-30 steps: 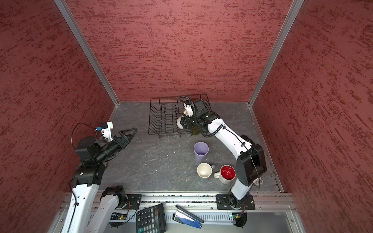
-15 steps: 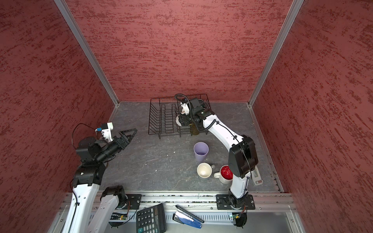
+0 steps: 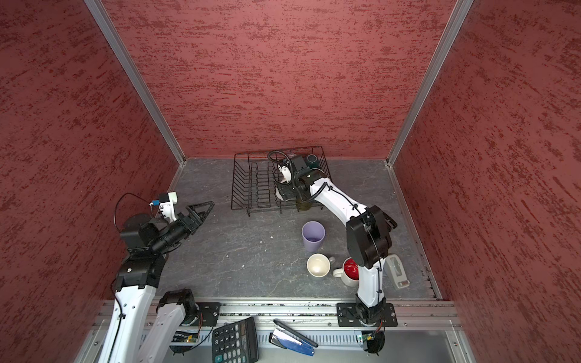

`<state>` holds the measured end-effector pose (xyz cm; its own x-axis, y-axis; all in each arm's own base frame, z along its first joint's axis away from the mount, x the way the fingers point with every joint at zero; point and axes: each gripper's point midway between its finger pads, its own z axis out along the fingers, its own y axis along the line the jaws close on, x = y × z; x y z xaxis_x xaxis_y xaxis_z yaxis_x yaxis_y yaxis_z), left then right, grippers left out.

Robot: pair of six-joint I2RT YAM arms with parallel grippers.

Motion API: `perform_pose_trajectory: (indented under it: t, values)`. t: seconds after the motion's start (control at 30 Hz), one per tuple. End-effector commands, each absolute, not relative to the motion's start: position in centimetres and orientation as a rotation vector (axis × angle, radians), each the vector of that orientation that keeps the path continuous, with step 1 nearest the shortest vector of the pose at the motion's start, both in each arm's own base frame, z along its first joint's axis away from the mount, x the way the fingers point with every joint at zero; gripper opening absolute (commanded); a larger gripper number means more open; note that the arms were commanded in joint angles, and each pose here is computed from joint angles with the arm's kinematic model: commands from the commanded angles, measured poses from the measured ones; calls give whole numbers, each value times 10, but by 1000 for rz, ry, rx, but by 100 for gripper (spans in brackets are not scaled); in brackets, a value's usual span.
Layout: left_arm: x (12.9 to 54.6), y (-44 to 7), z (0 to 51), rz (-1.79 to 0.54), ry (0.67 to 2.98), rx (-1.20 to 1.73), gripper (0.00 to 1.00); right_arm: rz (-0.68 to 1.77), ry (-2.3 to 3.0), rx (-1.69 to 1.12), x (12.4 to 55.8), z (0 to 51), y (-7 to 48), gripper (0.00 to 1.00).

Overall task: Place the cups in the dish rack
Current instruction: 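Lower the white 'Simple' mug upside down into the rack with the right gripper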

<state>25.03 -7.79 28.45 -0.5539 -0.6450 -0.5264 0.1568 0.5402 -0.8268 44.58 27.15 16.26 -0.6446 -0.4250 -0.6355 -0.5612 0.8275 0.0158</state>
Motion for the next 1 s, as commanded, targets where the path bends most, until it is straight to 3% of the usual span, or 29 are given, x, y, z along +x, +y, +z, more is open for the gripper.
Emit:
perform_pose_trajectory:
  t: [0.0, 0.27, 0.43, 0.6, 0.97]
  values:
    - [251, -77, 286, -1122, 1868, -387, 100, 215, 2248, -720, 467, 194, 273, 0]
    - [253, -77, 283, -1133, 1868, -396, 100, 85, 2289, -775, 475, 175, 265, 1]
    - [255, -77, 281, -1137, 1872, -398, 100, 49, 2313, -816, 475, 166, 265, 6]
    - [255, -77, 280, -1140, 1873, -401, 100, 47, 2334, -837, 474, 158, 267, 18]
    - [255, -77, 278, -1142, 1881, -405, 100, 60, 2395, -856, 471, 142, 270, 59]
